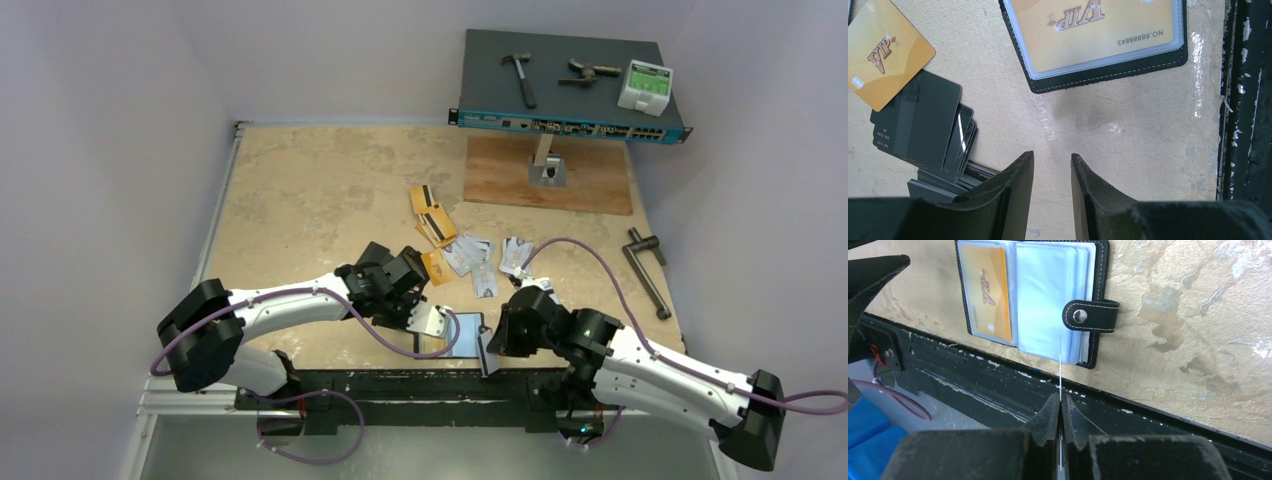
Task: Put the credit cards into the card holder
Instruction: Turn over the card slot in the card holder.
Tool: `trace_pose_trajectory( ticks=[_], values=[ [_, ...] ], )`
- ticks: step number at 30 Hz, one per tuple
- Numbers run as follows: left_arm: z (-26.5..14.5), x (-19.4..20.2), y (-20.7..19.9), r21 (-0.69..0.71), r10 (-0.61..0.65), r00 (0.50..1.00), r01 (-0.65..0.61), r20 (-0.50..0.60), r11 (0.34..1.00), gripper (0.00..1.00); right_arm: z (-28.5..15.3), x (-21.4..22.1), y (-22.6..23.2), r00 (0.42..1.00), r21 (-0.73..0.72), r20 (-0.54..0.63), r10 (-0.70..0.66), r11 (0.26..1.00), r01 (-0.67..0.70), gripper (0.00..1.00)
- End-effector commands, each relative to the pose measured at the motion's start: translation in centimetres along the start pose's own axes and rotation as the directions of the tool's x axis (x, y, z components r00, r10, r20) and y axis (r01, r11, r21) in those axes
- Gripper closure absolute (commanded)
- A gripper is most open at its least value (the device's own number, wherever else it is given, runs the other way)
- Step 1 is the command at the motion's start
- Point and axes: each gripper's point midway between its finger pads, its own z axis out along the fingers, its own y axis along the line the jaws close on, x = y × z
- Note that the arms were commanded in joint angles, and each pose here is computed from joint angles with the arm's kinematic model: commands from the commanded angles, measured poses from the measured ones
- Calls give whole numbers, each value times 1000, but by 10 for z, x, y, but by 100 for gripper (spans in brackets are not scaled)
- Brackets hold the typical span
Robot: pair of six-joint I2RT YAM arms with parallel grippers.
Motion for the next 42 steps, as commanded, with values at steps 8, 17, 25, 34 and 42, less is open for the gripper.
trace_pose_trajectory(
  ticks=[8,17,25,34,42],
  values=[
    [-7,-12,8,-17,-11,999,12,41,1000,67,5,-12,1,999,23,37,-28,999,27,100],
    [-8,-16,11,-22,-16,998,17,55,1000,67,19,-1,1,1000,-5,-9,-15,1000,14,100],
    [-9,-16,10,-19,-13,998,14,55,1000,68,13,-4,-3,1000,15,12,-4,1000,4,100],
    [-8,-15,11,-23,-13,999,14,53,1000,68,10,-1,-6,1000,11,3,10,1000,-10,100],
    [-8,-16,11,-25,-12,999,14,53,1000,68,19,5,-5,1000,2,-24,6,1000,-6,100]
  ],
)
